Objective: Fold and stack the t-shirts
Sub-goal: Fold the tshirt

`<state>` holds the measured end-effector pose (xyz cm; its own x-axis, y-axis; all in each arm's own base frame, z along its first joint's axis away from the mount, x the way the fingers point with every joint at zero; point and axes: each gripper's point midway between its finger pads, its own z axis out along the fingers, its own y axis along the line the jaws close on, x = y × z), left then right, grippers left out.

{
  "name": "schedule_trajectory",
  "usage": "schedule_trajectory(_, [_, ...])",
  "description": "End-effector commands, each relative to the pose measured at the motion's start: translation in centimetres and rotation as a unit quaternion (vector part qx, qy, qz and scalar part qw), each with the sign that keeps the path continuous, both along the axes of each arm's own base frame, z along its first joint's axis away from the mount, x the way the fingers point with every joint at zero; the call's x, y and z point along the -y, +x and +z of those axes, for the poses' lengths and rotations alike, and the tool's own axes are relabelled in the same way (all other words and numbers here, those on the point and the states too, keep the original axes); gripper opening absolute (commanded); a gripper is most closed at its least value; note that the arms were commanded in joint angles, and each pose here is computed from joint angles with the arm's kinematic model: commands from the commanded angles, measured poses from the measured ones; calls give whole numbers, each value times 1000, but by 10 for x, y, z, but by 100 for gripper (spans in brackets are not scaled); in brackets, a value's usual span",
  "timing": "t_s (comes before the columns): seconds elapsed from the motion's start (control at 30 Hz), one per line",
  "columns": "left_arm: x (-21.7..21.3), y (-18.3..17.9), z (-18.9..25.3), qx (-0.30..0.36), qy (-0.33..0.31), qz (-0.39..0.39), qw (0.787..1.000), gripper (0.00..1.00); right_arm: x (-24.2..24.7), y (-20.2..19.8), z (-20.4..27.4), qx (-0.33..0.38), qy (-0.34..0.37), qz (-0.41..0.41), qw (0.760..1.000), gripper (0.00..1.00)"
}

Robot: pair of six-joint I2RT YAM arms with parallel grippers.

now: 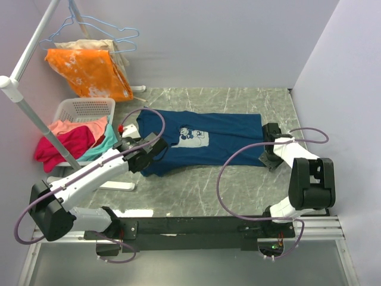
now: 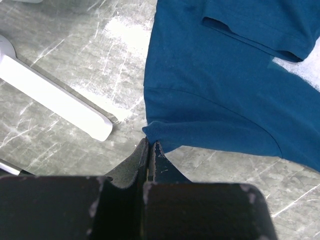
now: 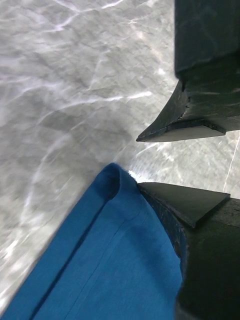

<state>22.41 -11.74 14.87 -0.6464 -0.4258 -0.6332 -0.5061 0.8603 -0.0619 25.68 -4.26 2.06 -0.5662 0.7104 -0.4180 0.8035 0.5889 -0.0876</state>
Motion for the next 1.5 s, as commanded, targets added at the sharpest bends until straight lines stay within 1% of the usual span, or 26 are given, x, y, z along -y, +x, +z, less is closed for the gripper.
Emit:
schedule_trajectory(0.0, [-10, 0, 4, 5, 10, 1, 1000, 1, 10, 23, 26, 49, -20, -7, 999, 45])
schedule_trajectory(0.13, [-10, 2, 2, 3, 6, 1, 1000, 1, 8, 28, 29, 58, -16, -4, 998, 45])
schedule_trajectory(0.3, [-12, 5, 3, 2, 7, 2, 1000, 1, 7, 29, 15, 37, -9, -5, 999, 45])
schedule_trajectory(0.43, [-14, 6, 6, 5, 5, 6, 1000, 1, 5, 27, 2, 17, -4, -6, 1000, 42])
schedule_trajectory(0.67, [-19, 6, 11, 9, 1, 13, 1000, 1, 2, 12, -15, -13, 4, -3, 1000, 37])
schedule_trajectory(0.77, [-18, 6, 12, 9, -2, 12, 1000, 1, 0, 4, -19, -20, 7, -3, 1000, 30])
schedule_trajectory(0.8, [-18, 7, 13, 10, -3, 12, 1000, 1, 0, 2, -20, -23, 7, -3, 1000, 23])
schedule_trajectory(0.87, [-17, 7, 14, 10, -5, 10, 1000, 1, 0, -4, -23, -30, 7, -4, 1000, 15])
schedule_trajectory(0.9, [-17, 8, 14, 12, -6, 9, 1000, 1, 0, -6, -24, -33, 7, -5, 999, 9])
schedule_trajectory(1.0, [-15, 8, 15, 12, -7, 6, 1000, 1, 0, -10, -25, -35, 7, -4, 999, 0])
schedule_trajectory(1.2, [-16, 8, 16, 9, -5, 5, 1000, 1, 4, -21, -15, -37, -5, -11, 999, 0])
schedule_trajectory(1.4, [-18, 7, 21, 14, -6, 15, 1000, 1, 10, -28, 17, -1, -22, -22, 1000, 0])
schedule_trajectory(1.47, [-17, 8, 21, 15, -9, 14, 1000, 1, 10, -25, 28, 19, -23, -23, 999, 0])
